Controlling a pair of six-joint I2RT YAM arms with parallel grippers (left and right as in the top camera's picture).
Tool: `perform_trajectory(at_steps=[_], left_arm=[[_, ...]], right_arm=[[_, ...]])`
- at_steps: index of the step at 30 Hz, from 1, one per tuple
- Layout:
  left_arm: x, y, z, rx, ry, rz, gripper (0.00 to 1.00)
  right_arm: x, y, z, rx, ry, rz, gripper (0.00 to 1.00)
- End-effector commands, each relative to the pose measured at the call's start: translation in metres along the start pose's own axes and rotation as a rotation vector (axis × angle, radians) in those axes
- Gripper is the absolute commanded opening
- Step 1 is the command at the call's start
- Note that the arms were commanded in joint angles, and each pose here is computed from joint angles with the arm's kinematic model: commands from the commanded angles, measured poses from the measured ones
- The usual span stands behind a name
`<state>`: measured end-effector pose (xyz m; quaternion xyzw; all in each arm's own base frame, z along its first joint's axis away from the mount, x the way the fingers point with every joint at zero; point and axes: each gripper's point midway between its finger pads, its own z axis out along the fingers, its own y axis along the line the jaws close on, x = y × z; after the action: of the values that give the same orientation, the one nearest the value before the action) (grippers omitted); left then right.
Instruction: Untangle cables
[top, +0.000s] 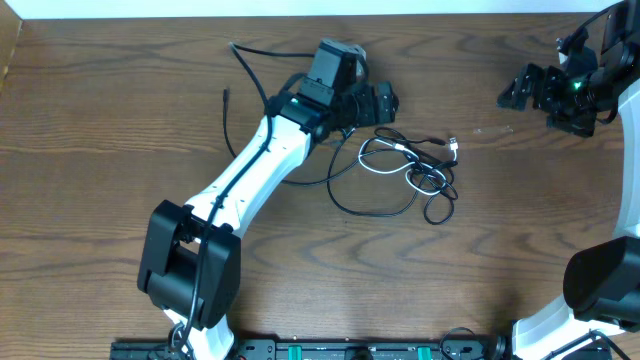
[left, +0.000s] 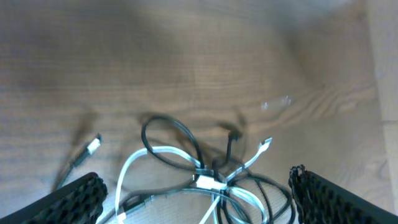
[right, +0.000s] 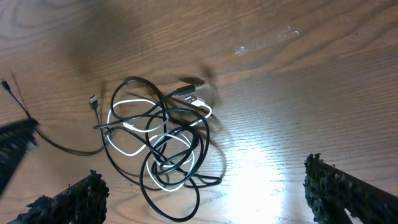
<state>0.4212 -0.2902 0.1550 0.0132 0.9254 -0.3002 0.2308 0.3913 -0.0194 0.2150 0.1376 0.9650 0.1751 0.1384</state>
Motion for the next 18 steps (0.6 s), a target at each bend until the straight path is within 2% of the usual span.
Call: perform_trajectory(at_steps=[1,18], left_arm=[[0.009,-0.006,0.004,0.006,0.039,0.019,0.98],[0.056,0.022,-0.004,-0.115,0.226,-0.029,0.98]], right_arm=[[0.003,0.006,0.002,-0.013,0.012,-0.001,0.99],[0.014,0.013,0.005,-0.008,0.054,-0.012,0.99]])
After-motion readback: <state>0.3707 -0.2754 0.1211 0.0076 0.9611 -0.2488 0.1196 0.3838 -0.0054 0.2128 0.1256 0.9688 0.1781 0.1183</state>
